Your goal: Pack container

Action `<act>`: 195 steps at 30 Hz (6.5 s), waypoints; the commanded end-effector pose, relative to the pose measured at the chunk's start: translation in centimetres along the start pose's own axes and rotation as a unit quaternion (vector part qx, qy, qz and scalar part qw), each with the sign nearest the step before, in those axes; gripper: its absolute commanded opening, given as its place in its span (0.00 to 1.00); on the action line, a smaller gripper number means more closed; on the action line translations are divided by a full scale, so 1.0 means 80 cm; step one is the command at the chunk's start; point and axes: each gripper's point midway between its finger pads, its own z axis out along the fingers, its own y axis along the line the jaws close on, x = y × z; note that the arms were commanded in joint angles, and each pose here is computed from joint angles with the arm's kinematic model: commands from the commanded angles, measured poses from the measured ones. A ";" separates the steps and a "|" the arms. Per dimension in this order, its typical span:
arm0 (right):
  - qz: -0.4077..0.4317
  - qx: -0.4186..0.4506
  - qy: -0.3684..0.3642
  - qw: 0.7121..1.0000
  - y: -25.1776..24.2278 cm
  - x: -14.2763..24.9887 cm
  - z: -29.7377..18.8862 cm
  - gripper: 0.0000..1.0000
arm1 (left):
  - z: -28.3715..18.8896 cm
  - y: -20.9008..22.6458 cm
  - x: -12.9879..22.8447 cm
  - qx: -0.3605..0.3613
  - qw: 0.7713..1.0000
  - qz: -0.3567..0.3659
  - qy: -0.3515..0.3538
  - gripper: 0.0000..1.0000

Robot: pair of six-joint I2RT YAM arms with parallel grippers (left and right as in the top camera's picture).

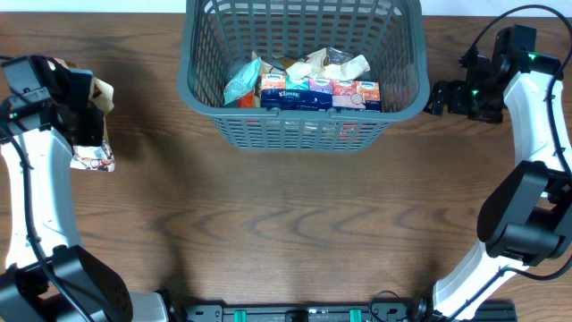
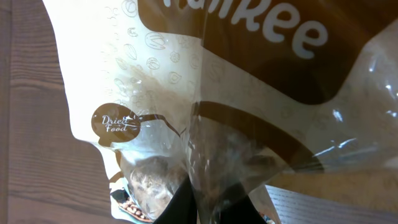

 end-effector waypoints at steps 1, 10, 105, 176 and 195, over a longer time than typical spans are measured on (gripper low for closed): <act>-0.007 -0.001 0.008 1.000 0.009 0.005 0.005 0.99 | -0.021 0.008 -0.011 -0.012 1.000 -0.008 -0.020 0.06; -0.007 -0.001 0.009 1.000 0.009 0.005 0.005 0.99 | -0.060 0.012 -0.026 -0.030 0.997 -0.007 -0.065 0.06; -0.003 -0.003 0.022 1.000 0.010 0.013 0.005 0.99 | -0.219 -0.170 -0.148 -0.004 0.906 0.285 -0.312 0.06; -0.034 0.001 -0.009 0.999 0.006 -0.006 0.004 0.99 | -0.277 -0.276 -0.271 0.004 0.850 0.317 -0.420 0.99; -0.078 0.128 -0.289 0.946 -0.009 -0.151 -0.193 0.99 | -0.263 0.070 -0.195 -0.126 0.904 -0.239 -0.332 0.99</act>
